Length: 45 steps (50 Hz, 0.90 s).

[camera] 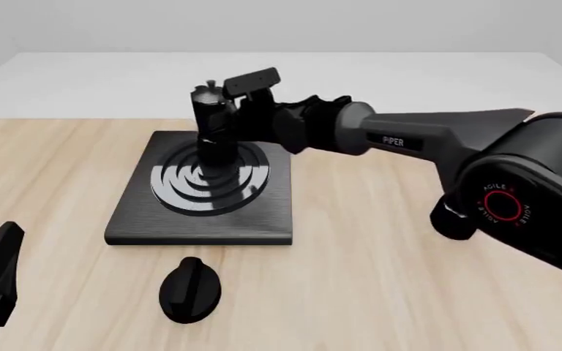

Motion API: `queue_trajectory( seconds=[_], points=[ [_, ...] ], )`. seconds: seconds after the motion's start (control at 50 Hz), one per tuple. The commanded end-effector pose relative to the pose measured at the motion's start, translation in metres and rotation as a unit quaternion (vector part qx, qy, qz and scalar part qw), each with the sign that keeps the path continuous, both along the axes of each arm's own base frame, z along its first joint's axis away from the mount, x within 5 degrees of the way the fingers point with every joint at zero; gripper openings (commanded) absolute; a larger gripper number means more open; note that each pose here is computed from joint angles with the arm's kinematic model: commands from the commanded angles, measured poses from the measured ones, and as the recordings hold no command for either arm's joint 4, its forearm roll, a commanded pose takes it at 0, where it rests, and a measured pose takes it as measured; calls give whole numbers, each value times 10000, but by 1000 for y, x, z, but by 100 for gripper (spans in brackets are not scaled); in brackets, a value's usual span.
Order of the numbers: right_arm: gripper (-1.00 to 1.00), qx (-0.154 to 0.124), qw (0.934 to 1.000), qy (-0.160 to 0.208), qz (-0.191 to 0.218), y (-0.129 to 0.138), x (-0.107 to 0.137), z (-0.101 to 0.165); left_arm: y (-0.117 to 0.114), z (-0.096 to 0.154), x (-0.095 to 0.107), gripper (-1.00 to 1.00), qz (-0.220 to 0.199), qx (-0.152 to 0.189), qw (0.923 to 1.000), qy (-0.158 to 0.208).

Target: Put both moka pots on the stove.

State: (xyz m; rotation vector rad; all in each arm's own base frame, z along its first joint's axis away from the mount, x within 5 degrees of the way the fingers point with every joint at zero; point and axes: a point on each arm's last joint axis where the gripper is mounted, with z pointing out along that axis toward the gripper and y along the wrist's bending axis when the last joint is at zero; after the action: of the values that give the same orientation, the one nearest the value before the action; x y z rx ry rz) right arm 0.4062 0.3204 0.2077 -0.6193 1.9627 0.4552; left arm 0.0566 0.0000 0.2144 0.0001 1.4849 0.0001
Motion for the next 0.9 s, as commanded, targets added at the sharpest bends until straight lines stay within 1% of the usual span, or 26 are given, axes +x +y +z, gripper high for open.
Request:
queue_trajectory(
  seconds=[0.02, 0.12, 0.22, 0.46, 0.66, 0.9],
  points=[
    [100, -123, 9999, 68, -34, -12, -6, -6, 0, 0, 0, 100, 0, 1, 10000, -1],
    [100, -85, 9999, 60, -93, -19, -7, -2, 0, 0, 0, 100, -1, -1, 10000, 0],
    [100, -70, 10000, 22, -60, -23, -17, 3, 0, 0, 0, 100, 0, 1, 10000, -1],
    [100, -25, 9999, 30, -96, -31, -25, 8, 0, 0, 0, 100, 0, -1, 10000, 0],
    [100, 16, 10000, 28, -78, -36, -37, 11, 0, 0, 0, 100, 1, -1, 10000, 0],
    [100, 63, 10000, 1, -27, -46, -59, 18, 0, 0, 0, 100, 0, 0, 10000, 0]
  ],
)
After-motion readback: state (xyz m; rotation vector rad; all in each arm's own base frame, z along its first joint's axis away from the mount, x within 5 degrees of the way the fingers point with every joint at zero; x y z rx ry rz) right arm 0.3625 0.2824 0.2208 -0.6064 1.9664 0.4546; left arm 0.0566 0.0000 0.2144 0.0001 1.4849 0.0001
